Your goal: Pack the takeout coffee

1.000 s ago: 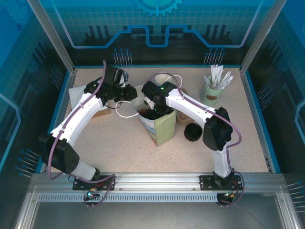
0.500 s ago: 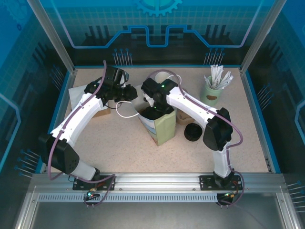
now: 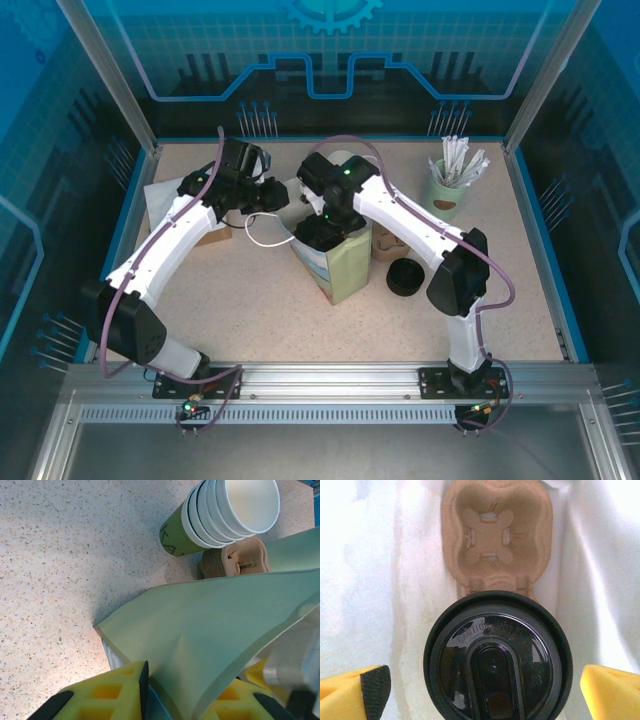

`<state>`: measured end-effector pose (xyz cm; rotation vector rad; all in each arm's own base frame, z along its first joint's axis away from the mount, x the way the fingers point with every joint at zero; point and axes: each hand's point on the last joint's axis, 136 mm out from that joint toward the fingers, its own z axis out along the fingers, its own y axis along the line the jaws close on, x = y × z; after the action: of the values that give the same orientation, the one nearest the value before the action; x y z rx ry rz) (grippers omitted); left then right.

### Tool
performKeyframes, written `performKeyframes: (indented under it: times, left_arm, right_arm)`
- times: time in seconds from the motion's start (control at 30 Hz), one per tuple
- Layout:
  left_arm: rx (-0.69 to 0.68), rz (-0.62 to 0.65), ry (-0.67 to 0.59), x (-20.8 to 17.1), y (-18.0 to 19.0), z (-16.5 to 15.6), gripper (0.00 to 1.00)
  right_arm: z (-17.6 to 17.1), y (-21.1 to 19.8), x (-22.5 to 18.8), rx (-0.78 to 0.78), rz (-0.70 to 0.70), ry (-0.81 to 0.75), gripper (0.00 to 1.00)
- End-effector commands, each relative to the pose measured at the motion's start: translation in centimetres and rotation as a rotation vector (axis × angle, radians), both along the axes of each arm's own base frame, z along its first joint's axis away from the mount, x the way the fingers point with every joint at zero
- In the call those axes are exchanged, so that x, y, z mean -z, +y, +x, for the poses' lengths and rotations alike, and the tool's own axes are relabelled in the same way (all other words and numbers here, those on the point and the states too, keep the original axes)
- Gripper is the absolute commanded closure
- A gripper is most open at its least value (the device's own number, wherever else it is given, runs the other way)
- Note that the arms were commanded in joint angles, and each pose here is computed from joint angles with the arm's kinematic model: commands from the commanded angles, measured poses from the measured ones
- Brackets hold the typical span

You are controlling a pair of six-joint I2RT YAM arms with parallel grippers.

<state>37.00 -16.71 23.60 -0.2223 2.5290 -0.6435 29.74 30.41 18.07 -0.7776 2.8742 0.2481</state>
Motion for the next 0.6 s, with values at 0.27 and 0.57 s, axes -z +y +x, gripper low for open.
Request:
performKeyframes:
  times: [0.27, 0.57]
  left_arm:
    - [-0.003, -0.004, -0.015, -1.2, -0.2, 0.0, 0.74]
    - [0.004, -0.002, -0.012, -1.3, -0.3, 0.0, 0.72]
  right_arm:
    - [0.0, -1.8, -5.6, 0.030, 0.033, -0.091, 0.00]
    - [0.3, -2.0, -8.7, 0.018, 0.074, -0.143, 0.00]
